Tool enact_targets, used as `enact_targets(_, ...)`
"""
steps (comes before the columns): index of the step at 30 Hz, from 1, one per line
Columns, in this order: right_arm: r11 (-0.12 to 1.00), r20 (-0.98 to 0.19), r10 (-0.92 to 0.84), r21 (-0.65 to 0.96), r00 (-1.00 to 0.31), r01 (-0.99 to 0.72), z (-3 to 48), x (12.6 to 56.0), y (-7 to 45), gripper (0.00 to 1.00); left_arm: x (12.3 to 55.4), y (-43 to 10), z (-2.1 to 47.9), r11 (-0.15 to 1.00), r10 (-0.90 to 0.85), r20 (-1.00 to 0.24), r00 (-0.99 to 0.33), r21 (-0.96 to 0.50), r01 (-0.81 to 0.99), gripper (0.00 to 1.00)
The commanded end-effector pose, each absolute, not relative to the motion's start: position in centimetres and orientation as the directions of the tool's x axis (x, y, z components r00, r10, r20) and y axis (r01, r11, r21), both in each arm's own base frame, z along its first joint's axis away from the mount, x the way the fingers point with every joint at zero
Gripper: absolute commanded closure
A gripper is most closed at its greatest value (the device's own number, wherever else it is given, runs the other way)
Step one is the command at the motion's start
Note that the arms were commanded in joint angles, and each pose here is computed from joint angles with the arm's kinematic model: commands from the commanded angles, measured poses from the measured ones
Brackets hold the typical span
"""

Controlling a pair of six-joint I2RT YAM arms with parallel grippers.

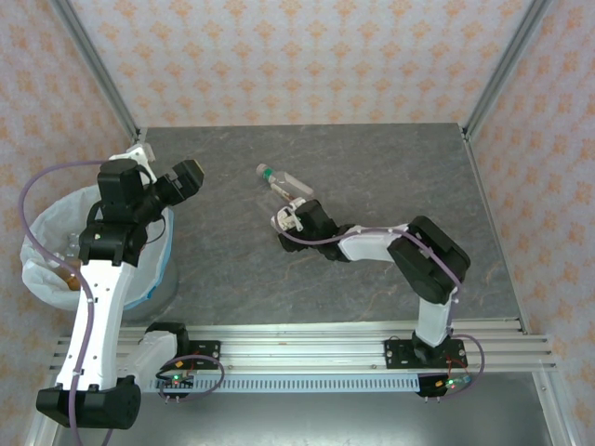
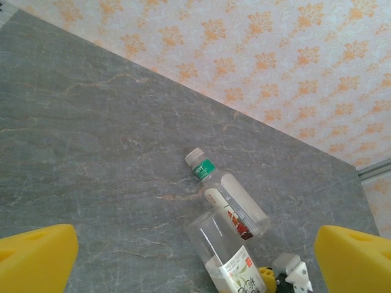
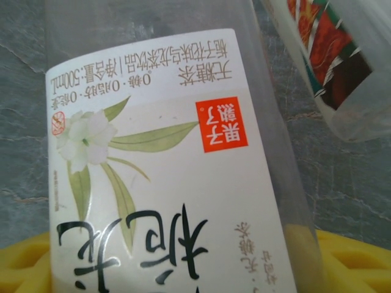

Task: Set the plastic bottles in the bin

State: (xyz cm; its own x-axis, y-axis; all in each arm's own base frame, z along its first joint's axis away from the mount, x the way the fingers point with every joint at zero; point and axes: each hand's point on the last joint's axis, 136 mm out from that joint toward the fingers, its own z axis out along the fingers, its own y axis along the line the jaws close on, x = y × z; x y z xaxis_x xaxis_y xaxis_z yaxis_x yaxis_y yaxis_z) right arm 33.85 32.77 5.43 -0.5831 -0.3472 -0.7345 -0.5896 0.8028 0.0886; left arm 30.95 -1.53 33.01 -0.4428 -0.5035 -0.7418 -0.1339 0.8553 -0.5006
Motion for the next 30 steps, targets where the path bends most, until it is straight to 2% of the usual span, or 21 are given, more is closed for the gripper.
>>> enact_targets(1, 0.798, -0.824, -0.250, 0.122, -0.509, -0.590, 9.4, 34.3, 33.2, 0.53, 31.6, -2.9, 34.1, 0.855, -0.488, -0.758, -0.433, -0.516, -0.061, 0.00)
enact_targets(10, 0.802, -0.896, -0.127, 0.160, -0.426, -0.576, 13.6, 33.2, 31.4, 0.69, 33.3, -6.5, 34.0, 0.857, -0.449, -0.752, -0.482, -0.515, 0.004, 0.00)
enact_targets(13, 0.808, -0.910, -0.091, 0.170, -0.404, -0.565, 14.9, 32.8, 30.7, 0.80, 34.0, -8.0, 34.0, 0.859, -0.428, -0.752, -0.501, -0.512, 0.035, 0.00)
enact_targets(17, 0.811, -0.927, -0.041, 0.187, -0.374, -0.554, 16.8, 32.3, 29.8, 1.00, 34.9, -9.8, 33.8, 0.851, -0.418, -0.742, -0.525, -0.522, 0.060, 0.00)
enact_targets(30, 0.767, -0.927, 0.162, 0.333, -0.337, -0.548, 22.3, 31.5, 29.2, 1.00, 37.4, -17.5, 32.2, 0.749, -0.463, -0.669, -0.581, -0.646, 0.148, 0.00)
